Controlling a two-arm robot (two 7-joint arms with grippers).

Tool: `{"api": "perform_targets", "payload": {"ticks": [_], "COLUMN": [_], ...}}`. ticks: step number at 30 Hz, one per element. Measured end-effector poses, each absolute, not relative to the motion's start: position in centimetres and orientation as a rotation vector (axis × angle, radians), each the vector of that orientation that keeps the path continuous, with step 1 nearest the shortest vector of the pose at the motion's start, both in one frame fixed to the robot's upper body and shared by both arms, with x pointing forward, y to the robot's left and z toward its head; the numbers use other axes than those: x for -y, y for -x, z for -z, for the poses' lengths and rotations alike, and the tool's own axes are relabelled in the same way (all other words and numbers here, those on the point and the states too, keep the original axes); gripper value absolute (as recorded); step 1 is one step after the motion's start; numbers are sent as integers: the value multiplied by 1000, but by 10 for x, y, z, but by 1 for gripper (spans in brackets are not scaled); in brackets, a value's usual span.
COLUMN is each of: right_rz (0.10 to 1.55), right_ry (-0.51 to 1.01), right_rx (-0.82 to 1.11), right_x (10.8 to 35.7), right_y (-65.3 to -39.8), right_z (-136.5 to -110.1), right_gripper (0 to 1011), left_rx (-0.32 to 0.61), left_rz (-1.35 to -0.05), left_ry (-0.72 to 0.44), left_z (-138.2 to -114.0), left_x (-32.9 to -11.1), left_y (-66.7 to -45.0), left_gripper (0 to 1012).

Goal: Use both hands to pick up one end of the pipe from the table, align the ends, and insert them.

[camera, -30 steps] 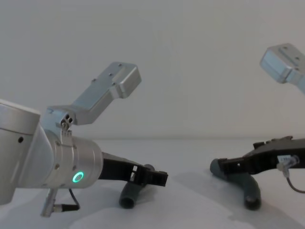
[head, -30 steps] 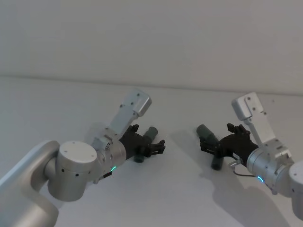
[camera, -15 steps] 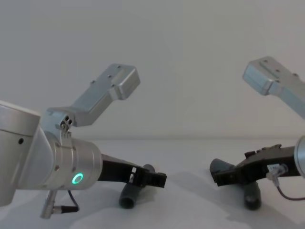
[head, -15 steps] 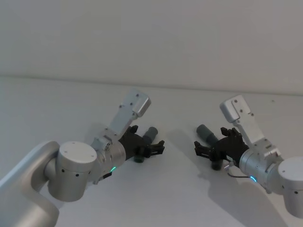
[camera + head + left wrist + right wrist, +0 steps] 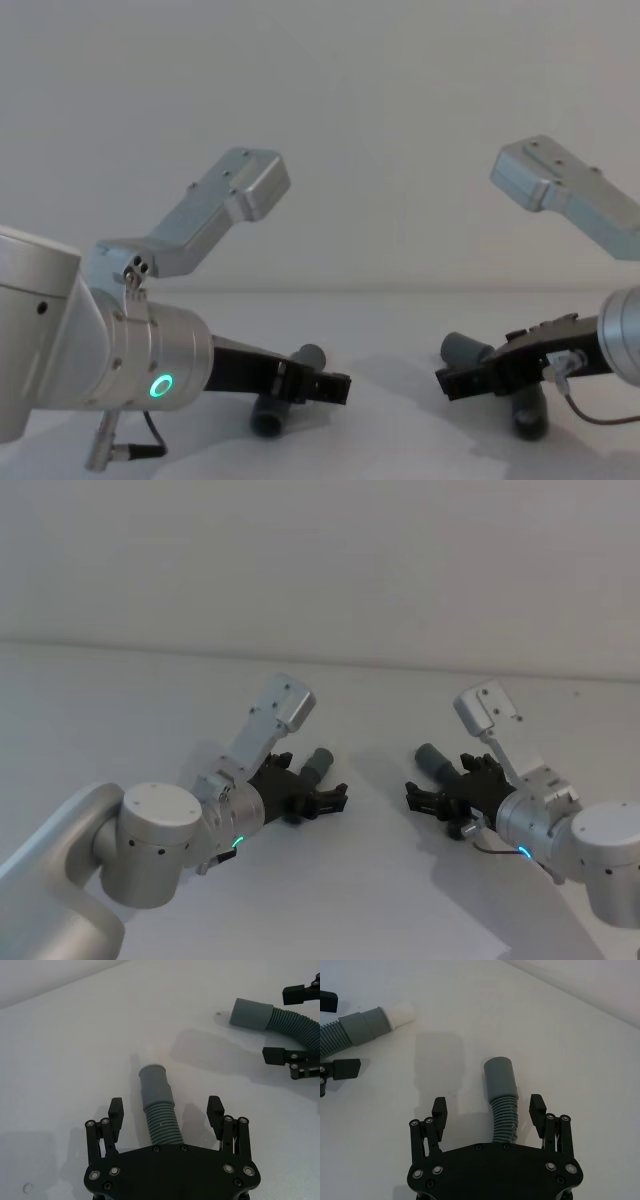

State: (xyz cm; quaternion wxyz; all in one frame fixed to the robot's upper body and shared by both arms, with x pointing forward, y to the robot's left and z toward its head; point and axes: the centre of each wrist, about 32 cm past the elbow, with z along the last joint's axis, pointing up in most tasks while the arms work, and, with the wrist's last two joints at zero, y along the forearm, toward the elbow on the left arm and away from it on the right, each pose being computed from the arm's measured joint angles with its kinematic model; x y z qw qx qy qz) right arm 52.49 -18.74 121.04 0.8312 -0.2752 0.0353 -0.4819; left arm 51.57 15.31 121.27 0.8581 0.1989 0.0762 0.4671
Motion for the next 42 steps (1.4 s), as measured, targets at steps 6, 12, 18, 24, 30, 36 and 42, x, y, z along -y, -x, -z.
{"api": "perform_targets", "payload": {"ticks": [6, 12, 18, 24, 30, 36, 42], "right_rz": [1023, 1019, 1016, 1014, 1013, 1007, 1006], "right_ry": [593, 605, 610, 612, 613, 613, 614], "right_rx": [-110, -164, -211, -241, -256, -272, -278], "right_x": [187, 186, 186, 186, 185, 185, 184], "right_y": [-530, -536, -543, -546, -549, -550, -551], "right_z": [-1213, -1217, -1219, -1221, -1222, -1223, -1223], "right_gripper": [1003, 1003, 1003, 1003, 1003, 866, 695], "left_rx": [-166, -166, -167, -168, -169, -169, -169], "left_rz": [-968, -958, -958, -959, -959, -960, -960], "left_ry": [-423, -437, -444, -447, -449, -451, -451], "left_z": [-1212, -1213, -1213, -1213, -1213, -1213, -1213], "left_x": [-153, -152, -151, -151, -151, -151, -151], "left_y": [-517, -517, -517, -517, -517, -517, -517], "left_gripper": [1001, 1001, 1001, 1001, 928, 761, 564]}}
